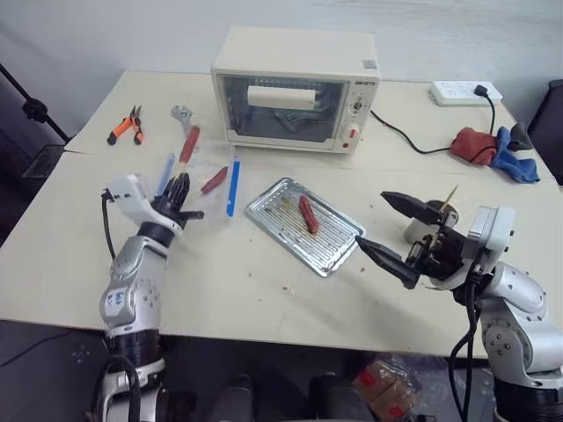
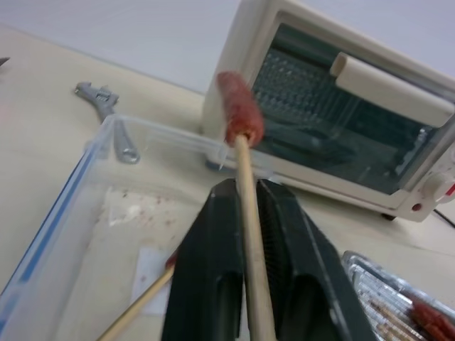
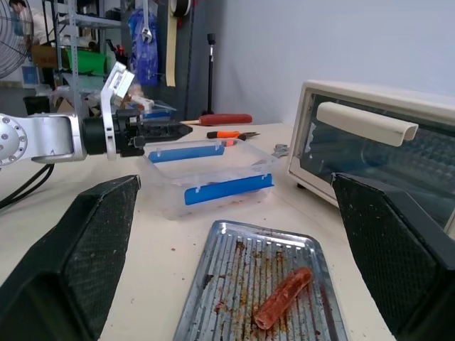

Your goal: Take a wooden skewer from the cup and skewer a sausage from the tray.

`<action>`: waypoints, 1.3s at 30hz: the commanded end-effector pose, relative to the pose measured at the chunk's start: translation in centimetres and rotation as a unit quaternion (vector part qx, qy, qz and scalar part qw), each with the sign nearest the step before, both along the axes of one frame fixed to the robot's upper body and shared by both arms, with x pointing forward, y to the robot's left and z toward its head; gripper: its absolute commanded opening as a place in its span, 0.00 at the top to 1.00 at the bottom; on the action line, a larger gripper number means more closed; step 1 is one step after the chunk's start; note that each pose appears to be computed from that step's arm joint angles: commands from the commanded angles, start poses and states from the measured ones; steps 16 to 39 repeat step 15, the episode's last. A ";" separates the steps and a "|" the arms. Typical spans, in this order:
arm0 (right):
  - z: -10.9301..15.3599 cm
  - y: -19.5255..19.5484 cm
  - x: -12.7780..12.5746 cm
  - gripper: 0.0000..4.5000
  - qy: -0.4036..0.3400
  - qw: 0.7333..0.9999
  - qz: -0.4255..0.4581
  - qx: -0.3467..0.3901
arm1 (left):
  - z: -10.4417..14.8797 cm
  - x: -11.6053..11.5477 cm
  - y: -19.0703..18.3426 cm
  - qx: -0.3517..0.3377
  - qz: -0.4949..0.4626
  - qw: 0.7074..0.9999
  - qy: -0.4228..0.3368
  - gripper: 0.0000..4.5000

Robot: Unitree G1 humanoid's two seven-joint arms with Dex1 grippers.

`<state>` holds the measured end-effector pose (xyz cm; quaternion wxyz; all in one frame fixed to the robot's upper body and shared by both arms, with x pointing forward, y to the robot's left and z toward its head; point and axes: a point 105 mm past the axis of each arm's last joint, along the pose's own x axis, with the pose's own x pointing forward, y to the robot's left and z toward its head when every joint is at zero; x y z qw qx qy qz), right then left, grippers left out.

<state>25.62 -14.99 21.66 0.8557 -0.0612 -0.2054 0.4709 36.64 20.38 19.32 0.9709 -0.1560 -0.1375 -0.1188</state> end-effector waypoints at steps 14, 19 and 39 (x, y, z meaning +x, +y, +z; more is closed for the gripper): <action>-4.0 -0.8 -1.7 0.00 0.068 0.992 0.041 -0.101 | -4.5 -8.2 1.2 0.399 -0.226 0.888 0.018 0.35; -4.4 -1.0 -1.7 0.00 0.072 0.991 0.038 -0.103 | -5.3 -8.7 1.7 0.415 -0.240 0.877 0.030 0.35; -4.4 -1.0 -1.7 0.00 0.072 0.991 0.038 -0.103 | -5.3 -8.7 1.7 0.415 -0.240 0.877 0.030 0.35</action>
